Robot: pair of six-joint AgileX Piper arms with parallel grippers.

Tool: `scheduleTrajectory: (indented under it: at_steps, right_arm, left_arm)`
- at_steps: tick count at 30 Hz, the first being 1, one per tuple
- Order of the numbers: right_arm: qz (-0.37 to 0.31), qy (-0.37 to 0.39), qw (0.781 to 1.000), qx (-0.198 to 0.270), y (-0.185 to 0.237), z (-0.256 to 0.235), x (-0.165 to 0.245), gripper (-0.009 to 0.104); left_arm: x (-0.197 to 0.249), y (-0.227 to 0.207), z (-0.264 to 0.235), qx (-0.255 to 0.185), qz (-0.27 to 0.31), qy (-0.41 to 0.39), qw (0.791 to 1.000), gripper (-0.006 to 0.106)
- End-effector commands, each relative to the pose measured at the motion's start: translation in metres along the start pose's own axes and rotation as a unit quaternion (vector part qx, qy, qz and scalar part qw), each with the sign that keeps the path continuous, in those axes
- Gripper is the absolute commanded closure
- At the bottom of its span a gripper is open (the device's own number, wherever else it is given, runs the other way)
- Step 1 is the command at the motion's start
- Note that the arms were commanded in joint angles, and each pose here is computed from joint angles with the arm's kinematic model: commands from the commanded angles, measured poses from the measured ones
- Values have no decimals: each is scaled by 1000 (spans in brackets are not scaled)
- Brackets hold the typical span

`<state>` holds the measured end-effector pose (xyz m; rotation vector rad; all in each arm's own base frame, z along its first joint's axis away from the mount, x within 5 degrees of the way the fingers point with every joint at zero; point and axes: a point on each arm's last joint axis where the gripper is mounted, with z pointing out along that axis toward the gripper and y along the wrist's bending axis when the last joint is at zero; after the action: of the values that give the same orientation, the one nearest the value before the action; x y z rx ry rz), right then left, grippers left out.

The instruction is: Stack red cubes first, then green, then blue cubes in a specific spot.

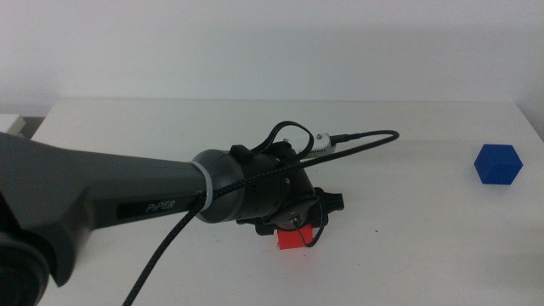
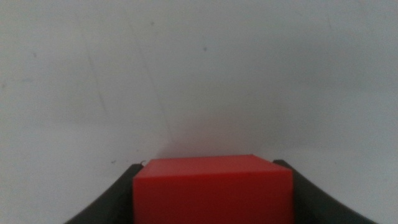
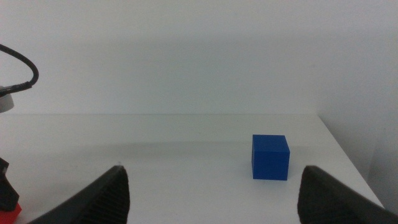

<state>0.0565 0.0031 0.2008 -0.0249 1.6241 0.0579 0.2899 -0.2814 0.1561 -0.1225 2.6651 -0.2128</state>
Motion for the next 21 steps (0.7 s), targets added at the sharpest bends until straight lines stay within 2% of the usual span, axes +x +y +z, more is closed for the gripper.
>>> scheduleTrajectory:
  at_steps: [1,6,7,12,17,21]
  right_arm:
    - [-4,-7,1000,-1,0,0,-1,2]
    - [-4,-7,1000,-1,0,0,-1,2]
    - [-4,-7,1000,-1,0,0,-1,2]
    - [-4,-7,1000,-1,0,0,-1,2]
    - [-4,-7,1000,-1,0,0,-1,2]
    - [-4,-7,1000,-1,0,0,-1,2]
  left_arm:
    - [-2,-1,-1,8,13,-6,1000,65]
    - [-3,-2,-1,16,30,-9,999,43]
    - [-3,-2,-1,16,36,-9,999,34]
    - [-3,-2,-1,16,35,-8,999,8]
    - [-12,-1,-27,24,33,-21,999,7]
    - [-36,32,-93,-35,66,-35,997,7]
